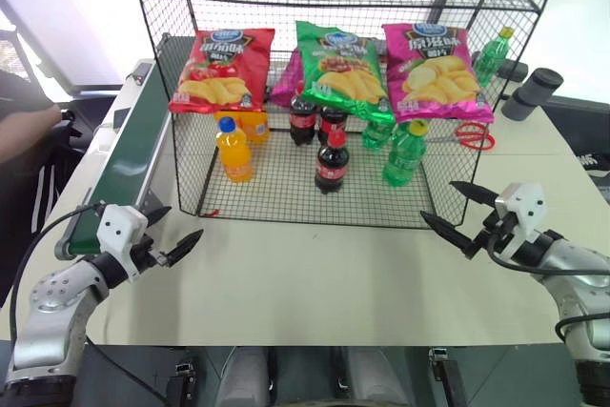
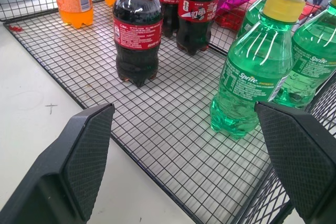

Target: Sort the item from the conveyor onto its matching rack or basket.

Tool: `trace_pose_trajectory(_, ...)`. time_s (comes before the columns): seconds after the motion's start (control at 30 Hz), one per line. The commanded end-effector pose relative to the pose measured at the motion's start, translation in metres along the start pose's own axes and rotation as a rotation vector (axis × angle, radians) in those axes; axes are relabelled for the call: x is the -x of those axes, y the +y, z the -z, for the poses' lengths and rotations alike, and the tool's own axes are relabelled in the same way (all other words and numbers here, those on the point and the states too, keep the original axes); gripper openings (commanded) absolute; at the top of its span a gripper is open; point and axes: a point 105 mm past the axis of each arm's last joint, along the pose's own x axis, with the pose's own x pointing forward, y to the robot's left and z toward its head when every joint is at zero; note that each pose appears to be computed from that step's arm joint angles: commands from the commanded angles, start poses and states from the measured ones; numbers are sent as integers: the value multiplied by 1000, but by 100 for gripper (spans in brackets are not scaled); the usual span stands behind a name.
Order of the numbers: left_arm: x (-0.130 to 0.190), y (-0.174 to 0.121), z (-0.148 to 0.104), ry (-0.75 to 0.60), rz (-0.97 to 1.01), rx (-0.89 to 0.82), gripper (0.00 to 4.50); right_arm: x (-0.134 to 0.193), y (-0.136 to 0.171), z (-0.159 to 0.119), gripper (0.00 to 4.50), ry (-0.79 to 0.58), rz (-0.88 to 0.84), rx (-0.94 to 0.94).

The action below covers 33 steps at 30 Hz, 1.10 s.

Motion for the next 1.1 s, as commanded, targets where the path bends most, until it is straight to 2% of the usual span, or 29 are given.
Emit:
trace_pose_trajectory(0.03, -3, 1, -10, -27, -5, -34, 450, 1, 0, -7, 445, -33, 4, 24)
trace_pose_trajectory(1.1, -10, 3, -12, -41, -11, -49, 450, -5, 3, -7, 445, -49, -6, 27)
